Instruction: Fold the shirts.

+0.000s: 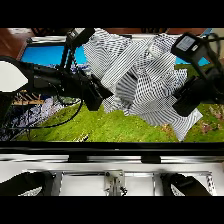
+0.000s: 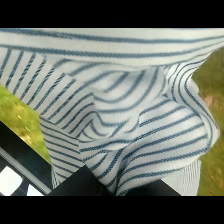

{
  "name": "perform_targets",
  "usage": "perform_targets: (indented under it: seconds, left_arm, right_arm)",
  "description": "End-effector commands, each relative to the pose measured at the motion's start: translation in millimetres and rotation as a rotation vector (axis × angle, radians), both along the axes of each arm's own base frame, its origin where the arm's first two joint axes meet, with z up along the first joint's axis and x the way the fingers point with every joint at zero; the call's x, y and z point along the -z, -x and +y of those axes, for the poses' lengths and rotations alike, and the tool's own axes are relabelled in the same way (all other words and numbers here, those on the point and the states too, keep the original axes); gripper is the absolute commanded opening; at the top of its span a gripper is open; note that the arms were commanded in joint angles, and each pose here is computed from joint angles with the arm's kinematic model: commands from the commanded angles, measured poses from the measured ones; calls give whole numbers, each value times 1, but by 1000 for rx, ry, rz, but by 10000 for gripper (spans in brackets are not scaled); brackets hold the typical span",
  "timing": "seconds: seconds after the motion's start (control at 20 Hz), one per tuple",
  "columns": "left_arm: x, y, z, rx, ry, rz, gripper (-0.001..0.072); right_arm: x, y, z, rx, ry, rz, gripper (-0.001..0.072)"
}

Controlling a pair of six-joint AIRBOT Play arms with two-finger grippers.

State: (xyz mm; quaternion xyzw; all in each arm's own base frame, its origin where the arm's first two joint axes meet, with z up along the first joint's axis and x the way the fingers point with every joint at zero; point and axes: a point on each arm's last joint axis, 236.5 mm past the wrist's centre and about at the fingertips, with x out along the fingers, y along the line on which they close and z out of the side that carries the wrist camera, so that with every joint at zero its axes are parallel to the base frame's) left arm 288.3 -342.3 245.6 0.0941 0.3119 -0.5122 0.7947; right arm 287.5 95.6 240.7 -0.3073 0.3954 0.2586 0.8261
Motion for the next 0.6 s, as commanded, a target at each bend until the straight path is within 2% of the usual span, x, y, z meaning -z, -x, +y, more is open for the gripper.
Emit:
perform_targets:
  seconds: [0.0, 0.05, 0.15, 0.2, 0.45, 0.55]
  left_arm:
    - [7, -16, 13, -76, -49, -14, 72]
    - [5, -17, 10, -82, -35, -19, 111]
    - [-11, -21, 5, -94, 16, -68, 499]
    - [-25, -25, 4, -110, 52, -103, 562]
    - [-120, -48, 14, -210, 245, -356, 563]
    - [-146, -54, 16, -241, 317, -421, 623]
  right_arm:
    - [-21, 20, 14, -18, -109, -40, 88]
    - [-22, 23, 20, -21, -141, -27, 88]
    - [-22, 26, 29, -33, -180, -11, 88]
    - [-23, 26, 30, -31, -187, -10, 88]
    - [-34, 22, 47, -66, -256, -46, 87]
    - [-47, 20, 64, -102, -334, -77, 88]
